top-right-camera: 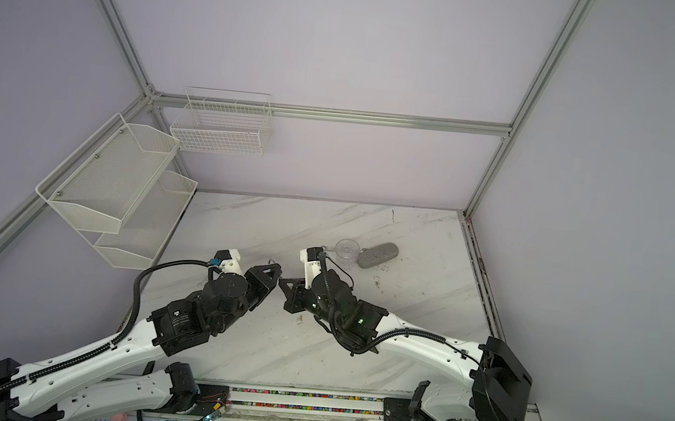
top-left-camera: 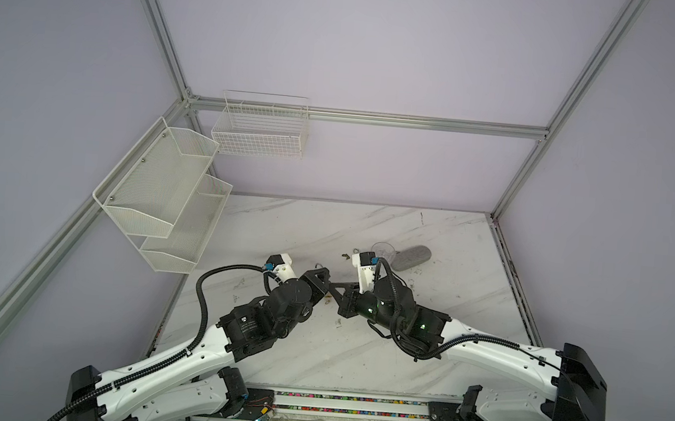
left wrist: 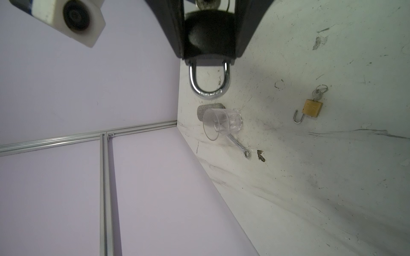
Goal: Unlock with the key
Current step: 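Twist the right gripper to turn the key in the padlock, then open the right gripper and pull it back from the key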
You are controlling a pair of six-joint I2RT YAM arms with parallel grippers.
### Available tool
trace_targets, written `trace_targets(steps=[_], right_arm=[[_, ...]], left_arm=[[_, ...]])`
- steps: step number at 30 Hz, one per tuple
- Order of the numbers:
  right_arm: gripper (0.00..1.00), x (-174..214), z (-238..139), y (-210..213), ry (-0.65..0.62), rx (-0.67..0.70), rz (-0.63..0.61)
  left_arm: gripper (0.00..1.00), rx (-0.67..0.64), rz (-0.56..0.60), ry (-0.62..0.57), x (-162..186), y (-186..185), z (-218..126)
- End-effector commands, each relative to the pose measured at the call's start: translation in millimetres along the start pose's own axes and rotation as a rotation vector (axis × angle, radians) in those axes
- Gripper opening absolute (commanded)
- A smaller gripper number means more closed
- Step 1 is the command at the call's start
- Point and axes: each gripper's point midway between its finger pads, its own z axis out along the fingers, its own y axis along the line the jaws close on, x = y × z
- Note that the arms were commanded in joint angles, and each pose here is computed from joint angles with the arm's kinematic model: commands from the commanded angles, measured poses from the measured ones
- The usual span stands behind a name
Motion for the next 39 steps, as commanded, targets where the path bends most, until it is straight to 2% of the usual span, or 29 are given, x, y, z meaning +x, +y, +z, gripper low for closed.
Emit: trace_targets(steps=[1,14,26,30,34,39], right_arm=[[0.00,-27.0,5.3,29.8,-0.066,-0.133,0.054],[0.00,-13.7,0.5,23.6,-0.024,-0.232,0.282],[0.00,6.9,7.7,15.9,0.040,-0.280,0.473],[0.00,3.8,5.1,14.0,0.019,-0.268,0.460],[0.00,0.4,5.8,6.7,0.002,-0.199,0.388],[0.14,-13.3,-8.2,2.4,-0.050,-0.127,0.283]], left_arm=[[0.00,0.243,-0.041,0.226,40.0,-66.3,-21.2],[0.00,0.205,-0.088,0.091,15.5,-43.1,-21.5],[0.00,0.219,-0.113,0.072,10.7,-43.3,-24.0],[0.00,0.212,-0.104,0.055,7.3,-41.7,-24.9],[0.00,0.191,-0.035,0.007,-4.3,-43.5,-30.2],[0.00,0.167,0.076,-0.041,-19.5,-47.0,-41.8]])
